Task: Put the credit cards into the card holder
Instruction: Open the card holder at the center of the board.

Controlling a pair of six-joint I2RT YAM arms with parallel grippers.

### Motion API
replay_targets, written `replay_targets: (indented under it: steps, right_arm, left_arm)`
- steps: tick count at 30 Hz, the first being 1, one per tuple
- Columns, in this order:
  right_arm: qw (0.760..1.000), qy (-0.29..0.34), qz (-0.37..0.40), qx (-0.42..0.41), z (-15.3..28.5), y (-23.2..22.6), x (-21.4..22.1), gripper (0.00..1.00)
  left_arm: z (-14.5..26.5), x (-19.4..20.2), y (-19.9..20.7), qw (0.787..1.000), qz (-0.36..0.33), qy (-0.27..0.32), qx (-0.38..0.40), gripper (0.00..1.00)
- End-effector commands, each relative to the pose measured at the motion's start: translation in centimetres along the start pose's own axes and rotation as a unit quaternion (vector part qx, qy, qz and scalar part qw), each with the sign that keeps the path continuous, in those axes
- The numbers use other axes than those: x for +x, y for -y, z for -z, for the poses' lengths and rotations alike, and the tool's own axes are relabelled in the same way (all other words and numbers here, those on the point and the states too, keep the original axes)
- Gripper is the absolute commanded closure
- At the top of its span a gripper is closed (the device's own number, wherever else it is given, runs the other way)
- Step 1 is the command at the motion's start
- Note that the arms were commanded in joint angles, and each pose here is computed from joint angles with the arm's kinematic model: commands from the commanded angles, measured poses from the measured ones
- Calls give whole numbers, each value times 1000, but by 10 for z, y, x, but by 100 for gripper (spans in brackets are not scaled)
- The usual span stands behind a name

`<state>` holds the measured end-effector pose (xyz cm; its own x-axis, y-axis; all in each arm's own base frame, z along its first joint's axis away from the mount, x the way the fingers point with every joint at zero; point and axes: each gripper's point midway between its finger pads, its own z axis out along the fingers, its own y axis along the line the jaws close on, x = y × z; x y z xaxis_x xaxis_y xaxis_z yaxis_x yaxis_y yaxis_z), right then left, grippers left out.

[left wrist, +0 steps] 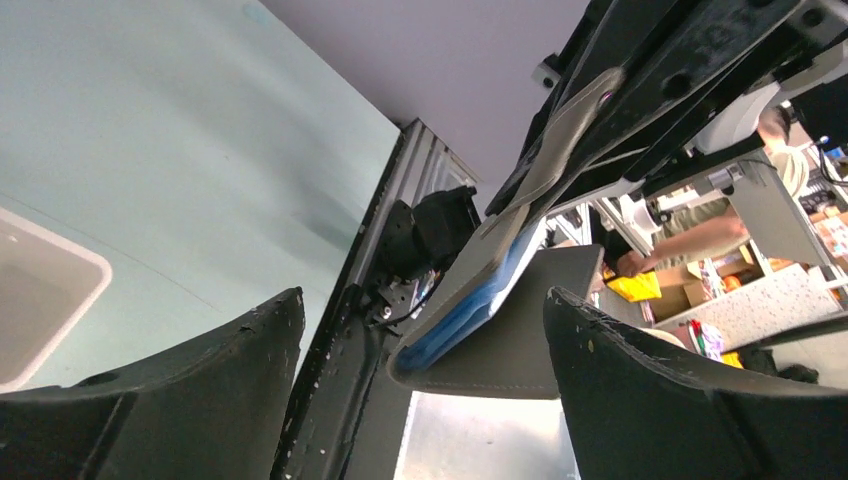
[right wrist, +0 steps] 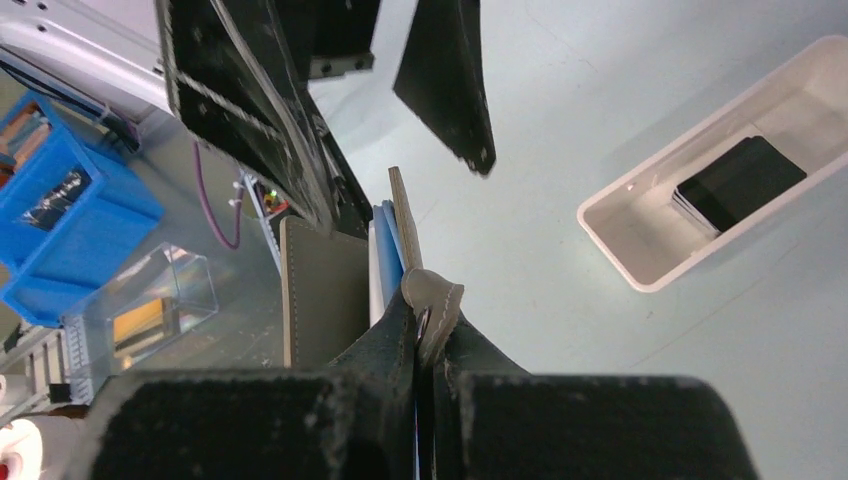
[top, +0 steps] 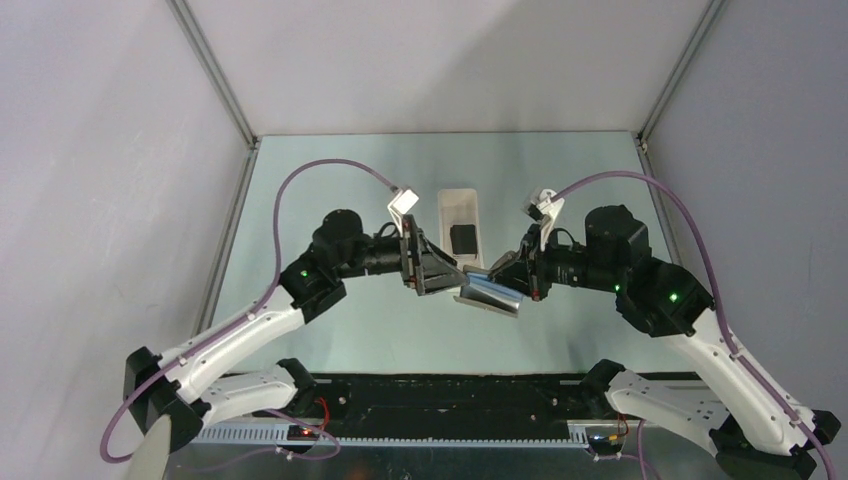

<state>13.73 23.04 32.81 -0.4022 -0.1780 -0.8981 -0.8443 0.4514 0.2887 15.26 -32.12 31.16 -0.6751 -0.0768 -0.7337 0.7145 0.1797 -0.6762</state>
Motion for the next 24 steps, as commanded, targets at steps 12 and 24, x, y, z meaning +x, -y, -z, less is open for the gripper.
replay_targets:
  steps: [12, 24]
  right_arm:
    - [994, 82, -78, -9, 8, 3, -50, 100]
    - [990, 88, -103, -49, 10, -1, -59, 100]
  left_arm:
    - [-12, 38, 19, 998, -9, -47, 42, 14]
    - [-5, 39, 19, 999, -4, -19, 40, 25]
